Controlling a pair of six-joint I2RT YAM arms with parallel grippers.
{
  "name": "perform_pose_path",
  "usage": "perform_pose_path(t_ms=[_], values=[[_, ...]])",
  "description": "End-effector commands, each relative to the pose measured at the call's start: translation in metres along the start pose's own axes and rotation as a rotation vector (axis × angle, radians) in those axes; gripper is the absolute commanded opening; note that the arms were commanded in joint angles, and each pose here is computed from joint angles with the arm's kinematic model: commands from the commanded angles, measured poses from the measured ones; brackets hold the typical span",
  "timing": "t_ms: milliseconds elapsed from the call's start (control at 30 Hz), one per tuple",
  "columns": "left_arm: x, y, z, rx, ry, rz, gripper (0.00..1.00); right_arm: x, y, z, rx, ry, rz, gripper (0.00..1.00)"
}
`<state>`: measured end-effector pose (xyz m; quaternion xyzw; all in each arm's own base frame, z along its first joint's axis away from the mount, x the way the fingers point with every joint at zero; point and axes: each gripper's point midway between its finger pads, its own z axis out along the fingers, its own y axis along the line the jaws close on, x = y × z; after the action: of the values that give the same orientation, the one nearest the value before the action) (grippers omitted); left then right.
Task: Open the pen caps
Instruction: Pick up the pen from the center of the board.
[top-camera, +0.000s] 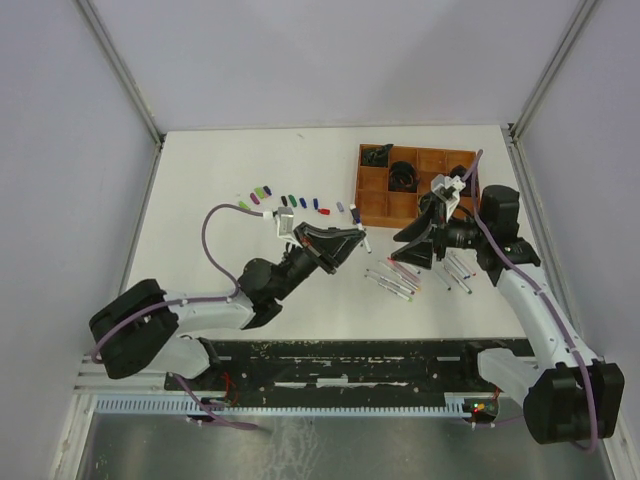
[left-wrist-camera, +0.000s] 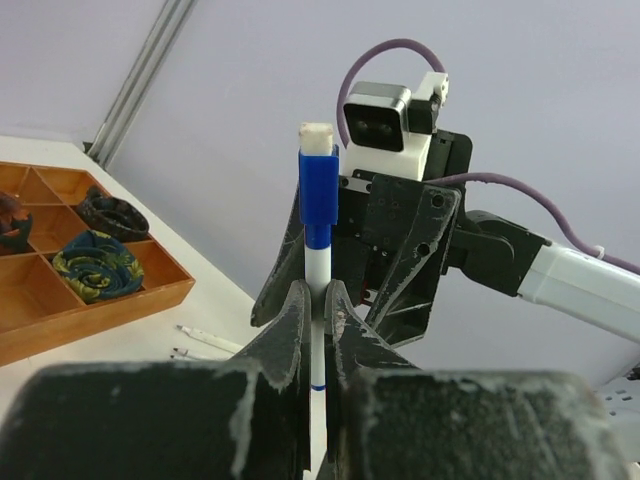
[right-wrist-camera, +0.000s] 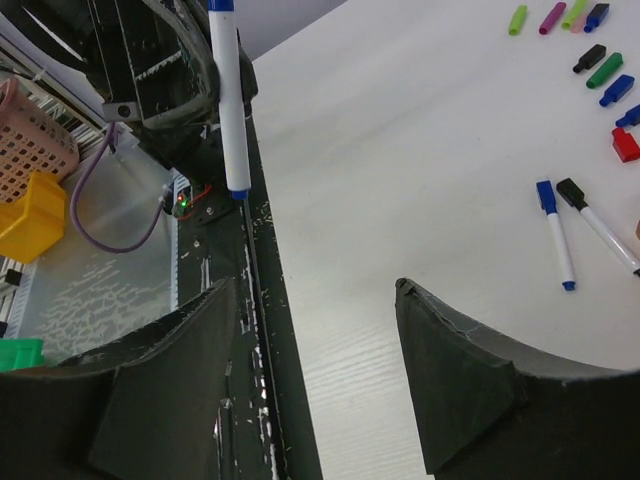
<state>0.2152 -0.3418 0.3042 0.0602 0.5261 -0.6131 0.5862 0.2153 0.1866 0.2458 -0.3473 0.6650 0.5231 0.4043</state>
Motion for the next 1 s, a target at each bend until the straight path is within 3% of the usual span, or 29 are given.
perform_pose_path(t_ms=[0, 400, 567, 733, 967], values=[[-0.018, -0.02, 0.018, 0.052, -0.112, 0.049, 0.03, -0.016, 0.01, 0.004, -0.033, -0.035, -0.047, 0.74], [0.01, -0.024, 0.032, 0.054, -0.096, 0.043, 0.03, -0.005, 0.025, 0.016, -0.116, 0.007, -0.012, 0.74], [0.021, -0.024, 0.037, 0.06, -0.081, 0.039, 0.03, -0.003, 0.02, 0.018, -0.092, 0.014, 0.019, 0.68], [0.029, -0.023, 0.038, 0.062, -0.069, 0.034, 0.03, -0.004, 0.019, 0.019, -0.082, 0.015, 0.032, 0.52], [0.033, -0.024, 0.04, 0.068, -0.064, 0.031, 0.04, -0.005, 0.017, 0.02, -0.082, 0.027, 0.054, 0.04]])
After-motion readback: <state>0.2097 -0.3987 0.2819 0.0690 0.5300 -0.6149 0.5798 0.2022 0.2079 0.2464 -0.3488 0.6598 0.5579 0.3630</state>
